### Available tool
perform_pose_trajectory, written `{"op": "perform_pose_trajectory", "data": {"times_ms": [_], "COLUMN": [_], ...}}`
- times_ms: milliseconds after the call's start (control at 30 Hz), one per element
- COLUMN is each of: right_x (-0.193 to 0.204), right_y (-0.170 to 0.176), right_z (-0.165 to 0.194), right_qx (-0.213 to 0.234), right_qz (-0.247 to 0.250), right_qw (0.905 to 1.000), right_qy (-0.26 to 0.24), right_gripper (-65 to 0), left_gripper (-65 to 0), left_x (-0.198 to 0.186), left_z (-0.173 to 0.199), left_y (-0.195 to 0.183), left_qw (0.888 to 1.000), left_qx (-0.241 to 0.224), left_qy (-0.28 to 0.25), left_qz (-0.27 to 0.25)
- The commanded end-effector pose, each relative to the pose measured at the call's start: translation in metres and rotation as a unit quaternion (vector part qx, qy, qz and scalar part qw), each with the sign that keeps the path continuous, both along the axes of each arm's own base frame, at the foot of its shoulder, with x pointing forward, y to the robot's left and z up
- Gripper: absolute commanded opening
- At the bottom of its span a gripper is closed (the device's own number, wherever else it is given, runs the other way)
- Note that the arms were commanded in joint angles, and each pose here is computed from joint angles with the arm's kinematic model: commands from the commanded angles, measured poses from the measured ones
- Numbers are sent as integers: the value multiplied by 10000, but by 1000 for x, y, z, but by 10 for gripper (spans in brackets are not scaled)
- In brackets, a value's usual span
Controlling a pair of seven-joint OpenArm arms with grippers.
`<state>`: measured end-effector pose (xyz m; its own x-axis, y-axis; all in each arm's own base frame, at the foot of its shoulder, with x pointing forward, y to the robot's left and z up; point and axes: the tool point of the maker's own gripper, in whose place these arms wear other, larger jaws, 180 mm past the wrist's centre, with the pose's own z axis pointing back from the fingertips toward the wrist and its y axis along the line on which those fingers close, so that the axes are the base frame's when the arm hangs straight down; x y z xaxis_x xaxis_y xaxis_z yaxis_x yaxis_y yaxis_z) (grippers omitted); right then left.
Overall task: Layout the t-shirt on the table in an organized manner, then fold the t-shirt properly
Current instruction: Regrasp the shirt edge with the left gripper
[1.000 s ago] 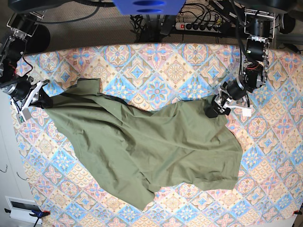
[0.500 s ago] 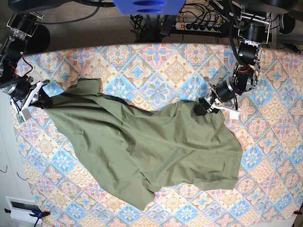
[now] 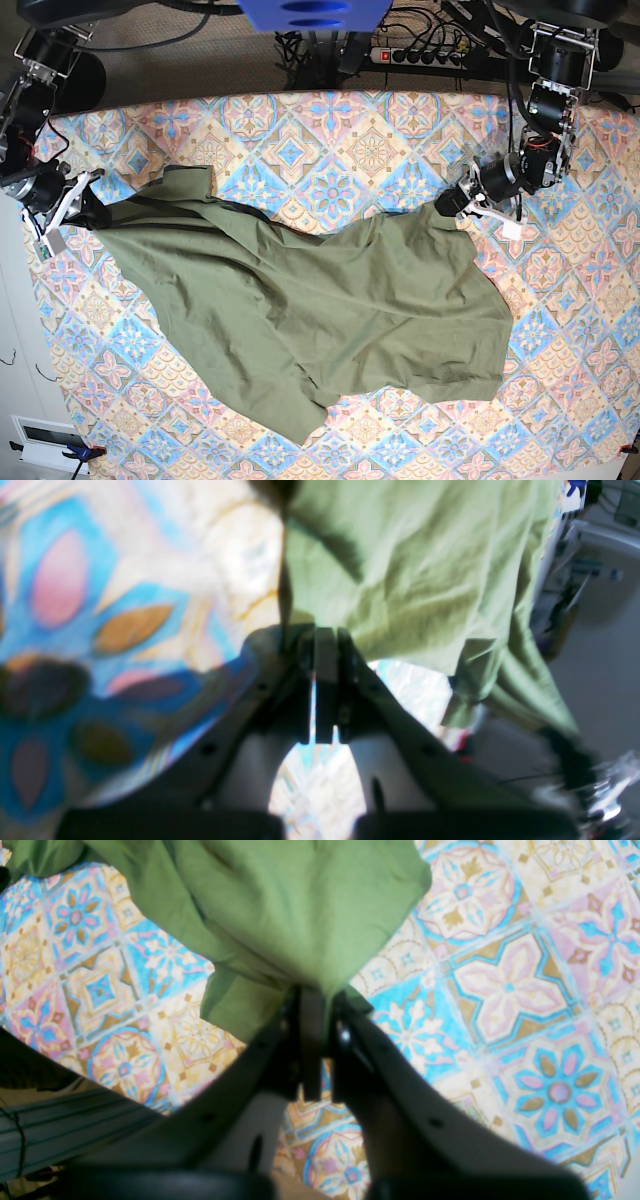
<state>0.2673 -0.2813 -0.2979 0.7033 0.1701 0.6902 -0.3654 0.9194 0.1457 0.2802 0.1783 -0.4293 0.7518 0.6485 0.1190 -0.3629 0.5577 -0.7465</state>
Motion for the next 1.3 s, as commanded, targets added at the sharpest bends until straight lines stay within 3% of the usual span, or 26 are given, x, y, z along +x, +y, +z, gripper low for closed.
{"op": "perform_pose_trajectory", "data": {"times_ms": [0,167,333,567,800,1100,1267], "right_x": [8,8,8,8,8,8,8], "right_y": [-4,-4,-4,-4,-5,-4,-4], "right_z": [17,17,17,17,16,16,16], "right_qx": [-67,-71,-71,-63,-55,-47,-47], "right_qz": [27,30,30,23,15,21,21], "right_qw": [9996,9995,9995,9996,9996,9996,9996], "right_qy": [-288,-293,-293,-282,-271,-268,-275], "right_gripper": [-645,-645,-645,-645,-645,-645,-645], "left_gripper": [-617,-486,-420,-412,-352,-350,-351], "left_x": [2,2,1,-4,-2,6,15], "left_z": [7,8,8,14,29,21,10], "left_y": [14,22,19,12,37,58,15], "left_qw": [9999,9992,9992,9991,9970,9958,9990], "left_qx": [48,-76,-107,-181,-89,8,-143], "left_qy": [-57,-30,-24,-135,-348,-225,-94], "left_qz": [90,395,392,352,681,893,402]}}
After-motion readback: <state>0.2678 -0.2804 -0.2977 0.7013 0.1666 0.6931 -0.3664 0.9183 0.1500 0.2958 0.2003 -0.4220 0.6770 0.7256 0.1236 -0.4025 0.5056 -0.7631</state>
